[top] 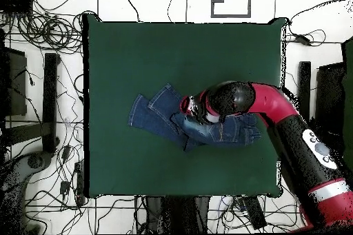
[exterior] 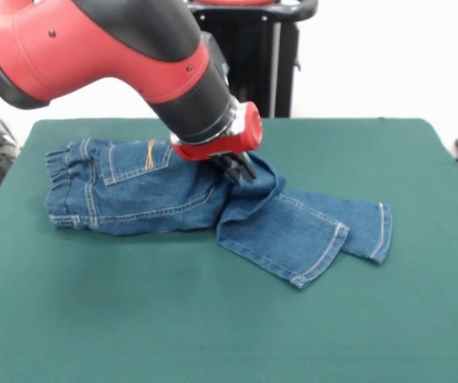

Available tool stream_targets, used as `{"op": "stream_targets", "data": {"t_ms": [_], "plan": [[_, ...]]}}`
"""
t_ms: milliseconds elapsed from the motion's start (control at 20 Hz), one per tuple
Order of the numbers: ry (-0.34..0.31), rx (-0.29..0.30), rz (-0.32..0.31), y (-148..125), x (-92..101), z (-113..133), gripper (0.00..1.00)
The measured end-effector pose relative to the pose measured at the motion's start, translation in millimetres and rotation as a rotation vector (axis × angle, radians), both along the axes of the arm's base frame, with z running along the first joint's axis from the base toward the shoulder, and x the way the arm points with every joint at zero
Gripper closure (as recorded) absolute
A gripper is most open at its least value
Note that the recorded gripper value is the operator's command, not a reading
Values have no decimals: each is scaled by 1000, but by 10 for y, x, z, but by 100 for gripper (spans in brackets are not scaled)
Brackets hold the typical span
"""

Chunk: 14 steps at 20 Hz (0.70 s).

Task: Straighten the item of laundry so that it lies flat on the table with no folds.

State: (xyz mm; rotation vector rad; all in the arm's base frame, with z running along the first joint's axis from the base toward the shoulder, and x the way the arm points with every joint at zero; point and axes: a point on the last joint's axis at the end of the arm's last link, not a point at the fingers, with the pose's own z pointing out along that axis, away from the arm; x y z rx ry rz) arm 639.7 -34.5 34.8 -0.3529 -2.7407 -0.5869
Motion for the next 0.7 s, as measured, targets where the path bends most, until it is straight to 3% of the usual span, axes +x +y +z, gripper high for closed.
{"op": "stream_targets", "data": {"t_ms": [700], "plan": [[117,4,26,80,334,-123,100]]}}
